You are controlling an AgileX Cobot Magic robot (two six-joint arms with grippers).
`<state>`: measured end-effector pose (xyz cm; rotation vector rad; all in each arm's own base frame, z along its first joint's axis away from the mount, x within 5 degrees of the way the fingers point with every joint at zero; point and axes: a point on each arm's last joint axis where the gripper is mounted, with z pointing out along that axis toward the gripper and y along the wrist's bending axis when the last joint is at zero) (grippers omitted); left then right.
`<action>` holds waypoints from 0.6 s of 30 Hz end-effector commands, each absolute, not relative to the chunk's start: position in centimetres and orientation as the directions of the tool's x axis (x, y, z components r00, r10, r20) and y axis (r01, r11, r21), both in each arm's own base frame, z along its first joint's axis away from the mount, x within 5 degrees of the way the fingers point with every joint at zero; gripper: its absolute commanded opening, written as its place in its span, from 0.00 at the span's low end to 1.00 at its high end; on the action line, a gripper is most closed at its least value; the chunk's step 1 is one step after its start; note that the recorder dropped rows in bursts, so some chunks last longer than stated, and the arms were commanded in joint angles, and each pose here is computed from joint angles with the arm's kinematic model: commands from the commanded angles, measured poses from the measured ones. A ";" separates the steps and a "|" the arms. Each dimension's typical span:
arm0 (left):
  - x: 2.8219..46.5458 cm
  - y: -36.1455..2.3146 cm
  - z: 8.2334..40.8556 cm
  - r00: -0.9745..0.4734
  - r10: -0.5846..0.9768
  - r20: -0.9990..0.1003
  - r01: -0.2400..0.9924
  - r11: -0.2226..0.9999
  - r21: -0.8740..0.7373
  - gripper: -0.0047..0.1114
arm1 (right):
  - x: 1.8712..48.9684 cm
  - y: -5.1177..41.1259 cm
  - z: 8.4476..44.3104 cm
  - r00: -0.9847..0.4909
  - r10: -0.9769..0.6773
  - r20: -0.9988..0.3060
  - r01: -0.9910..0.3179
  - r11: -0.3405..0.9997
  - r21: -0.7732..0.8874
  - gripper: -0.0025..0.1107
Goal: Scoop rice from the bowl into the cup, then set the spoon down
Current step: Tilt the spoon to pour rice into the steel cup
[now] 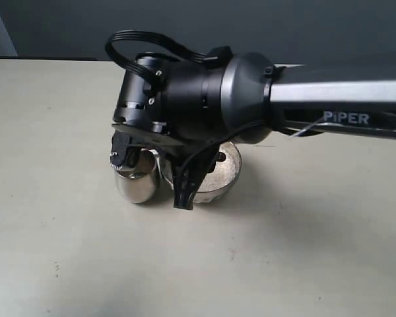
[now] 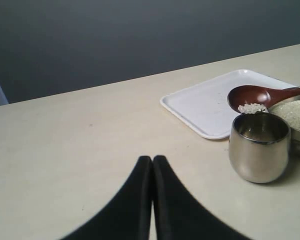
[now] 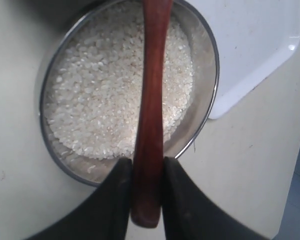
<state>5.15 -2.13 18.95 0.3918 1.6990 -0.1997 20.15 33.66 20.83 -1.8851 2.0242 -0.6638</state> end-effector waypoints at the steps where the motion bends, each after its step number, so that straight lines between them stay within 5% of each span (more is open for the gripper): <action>1: 5.1 -2.1 19.2 -0.106 0.134 -0.985 0.367 0.926 0.087 0.04 | 20.2 33.5 20.8 -0.106 -0.989 0.102 -0.852 0.038 -0.523 0.02; 18: 5.1 -2.1 19.2 -0.106 0.134 -0.985 0.367 0.926 0.087 0.04 | 20.1 33.4 20.8 -0.138 -0.985 0.102 -0.851 0.065 -0.521 0.02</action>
